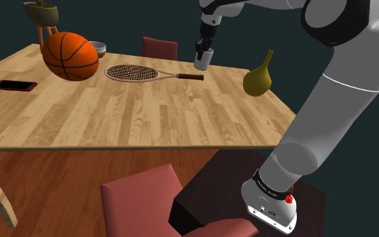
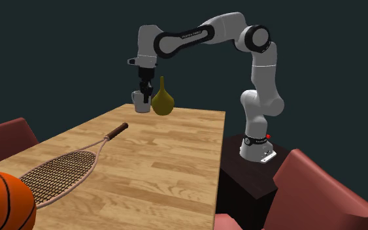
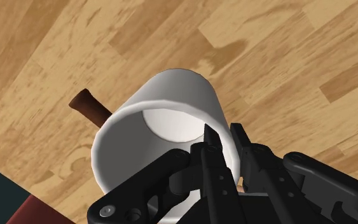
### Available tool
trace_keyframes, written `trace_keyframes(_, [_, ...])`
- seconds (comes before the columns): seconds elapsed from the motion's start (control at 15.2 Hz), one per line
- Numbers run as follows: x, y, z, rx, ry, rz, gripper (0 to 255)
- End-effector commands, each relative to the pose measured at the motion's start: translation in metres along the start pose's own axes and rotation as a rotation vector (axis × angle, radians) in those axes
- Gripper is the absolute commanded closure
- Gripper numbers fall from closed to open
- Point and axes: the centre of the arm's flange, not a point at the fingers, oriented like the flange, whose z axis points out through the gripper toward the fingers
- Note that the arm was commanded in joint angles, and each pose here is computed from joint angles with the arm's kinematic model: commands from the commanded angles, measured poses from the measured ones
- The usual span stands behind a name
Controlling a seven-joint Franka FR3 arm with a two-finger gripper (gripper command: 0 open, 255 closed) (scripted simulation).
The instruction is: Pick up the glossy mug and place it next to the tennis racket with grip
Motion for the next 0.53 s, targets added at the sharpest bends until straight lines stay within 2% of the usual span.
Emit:
trace_keyframes(0.0, [0.002, 0.002, 0.009, 0.0, 0.001, -0.001, 255])
trace_keyframes(0.46, [-0.002, 0.0, 0.046, 0.0, 0.001, -0.001, 255])
